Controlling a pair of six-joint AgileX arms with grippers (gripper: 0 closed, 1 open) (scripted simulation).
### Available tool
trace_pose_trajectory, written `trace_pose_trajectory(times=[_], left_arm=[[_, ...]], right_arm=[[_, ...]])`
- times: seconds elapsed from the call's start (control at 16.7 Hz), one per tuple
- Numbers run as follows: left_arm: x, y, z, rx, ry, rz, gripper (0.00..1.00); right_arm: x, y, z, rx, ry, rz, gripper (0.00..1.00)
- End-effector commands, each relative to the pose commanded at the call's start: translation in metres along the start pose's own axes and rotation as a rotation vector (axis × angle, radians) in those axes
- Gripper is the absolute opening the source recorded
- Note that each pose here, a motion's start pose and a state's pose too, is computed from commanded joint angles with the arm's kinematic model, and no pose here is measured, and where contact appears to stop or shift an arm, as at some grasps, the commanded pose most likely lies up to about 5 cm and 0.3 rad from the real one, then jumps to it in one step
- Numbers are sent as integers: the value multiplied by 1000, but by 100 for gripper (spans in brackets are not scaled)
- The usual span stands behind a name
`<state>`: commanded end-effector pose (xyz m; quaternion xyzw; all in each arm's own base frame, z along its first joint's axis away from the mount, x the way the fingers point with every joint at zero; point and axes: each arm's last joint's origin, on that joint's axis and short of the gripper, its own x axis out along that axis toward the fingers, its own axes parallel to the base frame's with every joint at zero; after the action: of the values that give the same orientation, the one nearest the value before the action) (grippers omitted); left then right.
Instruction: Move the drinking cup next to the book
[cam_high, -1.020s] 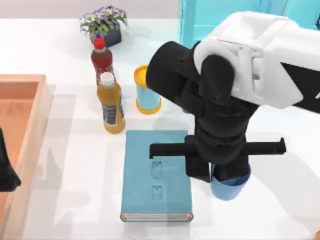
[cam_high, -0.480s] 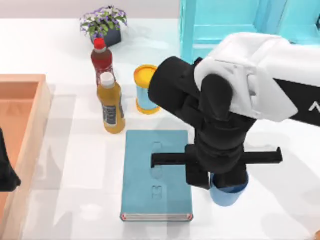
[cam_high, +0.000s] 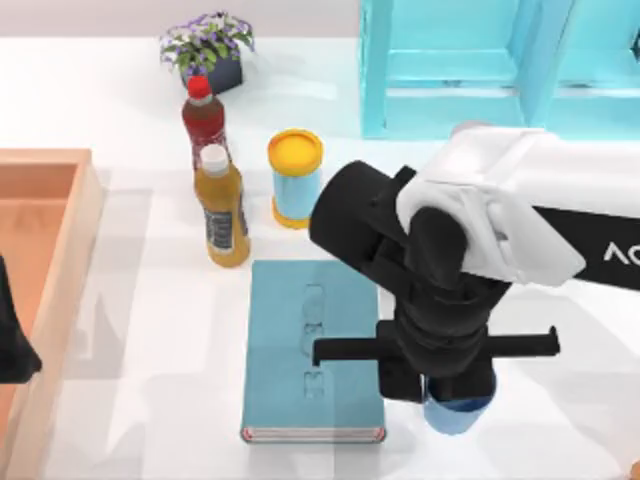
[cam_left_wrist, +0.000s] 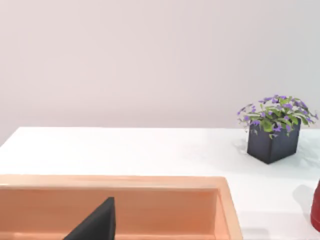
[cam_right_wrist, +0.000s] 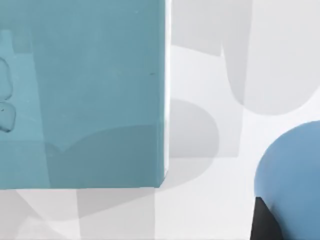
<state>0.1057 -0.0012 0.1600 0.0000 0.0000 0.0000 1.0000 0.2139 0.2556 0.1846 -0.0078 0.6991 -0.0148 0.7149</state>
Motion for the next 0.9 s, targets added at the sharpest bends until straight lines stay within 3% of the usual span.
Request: trace_pose_trajectory(times=[0.06, 0.84, 0.9], left_arm=[[0, 0, 0, 0, 0, 0, 100], [0, 0, 0, 0, 0, 0, 100], [0, 0, 0, 0, 0, 0, 100]], right_arm=[[0, 0, 0, 0, 0, 0, 0], [0, 0, 0, 0, 0, 0, 98], [0, 0, 0, 0, 0, 0, 100]])
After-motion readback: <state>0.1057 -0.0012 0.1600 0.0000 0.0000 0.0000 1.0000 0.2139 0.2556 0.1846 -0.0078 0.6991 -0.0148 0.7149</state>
